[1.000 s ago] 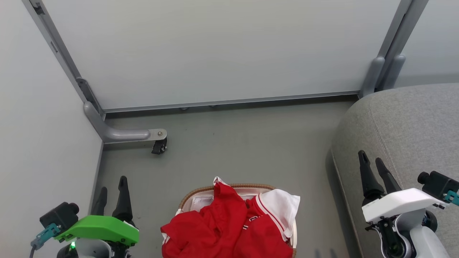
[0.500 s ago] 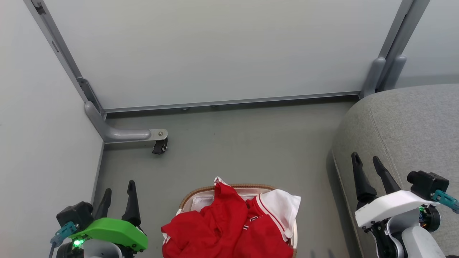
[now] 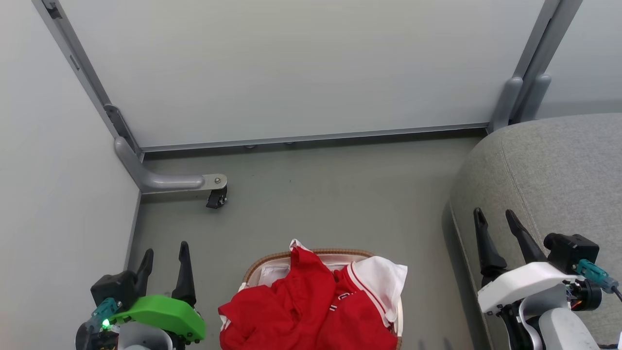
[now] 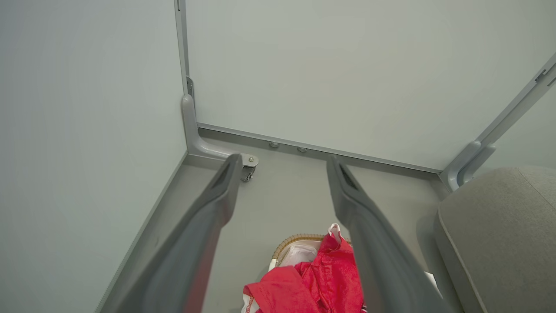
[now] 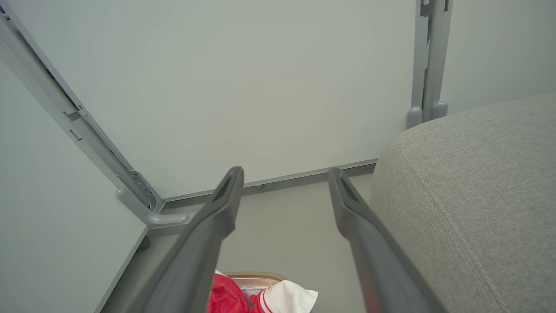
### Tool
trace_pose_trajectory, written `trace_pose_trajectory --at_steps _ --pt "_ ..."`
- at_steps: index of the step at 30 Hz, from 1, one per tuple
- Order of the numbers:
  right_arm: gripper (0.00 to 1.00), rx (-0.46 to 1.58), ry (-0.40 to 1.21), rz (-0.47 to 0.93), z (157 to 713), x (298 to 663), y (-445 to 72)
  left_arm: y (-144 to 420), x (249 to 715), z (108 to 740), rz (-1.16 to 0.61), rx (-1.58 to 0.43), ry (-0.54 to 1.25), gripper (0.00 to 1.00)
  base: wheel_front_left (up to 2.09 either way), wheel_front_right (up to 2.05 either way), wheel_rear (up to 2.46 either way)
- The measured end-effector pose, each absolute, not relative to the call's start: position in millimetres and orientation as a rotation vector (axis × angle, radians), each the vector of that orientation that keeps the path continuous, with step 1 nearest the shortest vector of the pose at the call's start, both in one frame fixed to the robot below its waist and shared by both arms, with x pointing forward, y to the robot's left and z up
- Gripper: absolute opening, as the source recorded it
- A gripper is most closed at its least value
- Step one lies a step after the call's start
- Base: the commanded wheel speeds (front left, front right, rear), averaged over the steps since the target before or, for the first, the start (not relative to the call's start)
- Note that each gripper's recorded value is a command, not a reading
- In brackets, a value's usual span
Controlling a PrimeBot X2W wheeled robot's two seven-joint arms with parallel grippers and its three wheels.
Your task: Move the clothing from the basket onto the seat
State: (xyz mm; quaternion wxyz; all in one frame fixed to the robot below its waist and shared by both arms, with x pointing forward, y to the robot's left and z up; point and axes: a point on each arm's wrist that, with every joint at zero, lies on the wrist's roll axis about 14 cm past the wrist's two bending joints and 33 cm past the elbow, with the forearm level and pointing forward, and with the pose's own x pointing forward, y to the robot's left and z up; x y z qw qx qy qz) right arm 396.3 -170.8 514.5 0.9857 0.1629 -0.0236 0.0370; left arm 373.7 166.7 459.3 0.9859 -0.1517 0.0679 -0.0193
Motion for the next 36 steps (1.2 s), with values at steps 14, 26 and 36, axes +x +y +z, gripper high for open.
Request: trace_pose_trajectory --at_steps 14,26,36 --pt "1.00 0.207 -0.051 0.092 510 392 -166 163 374 465 -0.065 -0.196 0.098 1.00 0.00 0.00 0.00" --pt "1.00 0.113 -0.083 0.099 517 393 -166 161 375 478 -0.079 -0.119 0.042 1.00 0.00 0.00 0.00" --pt "1.00 0.089 -0.119 0.050 525 394 -184 168 376 484 -0.058 -0.092 0.007 1.00 0.00 0.00 0.00"
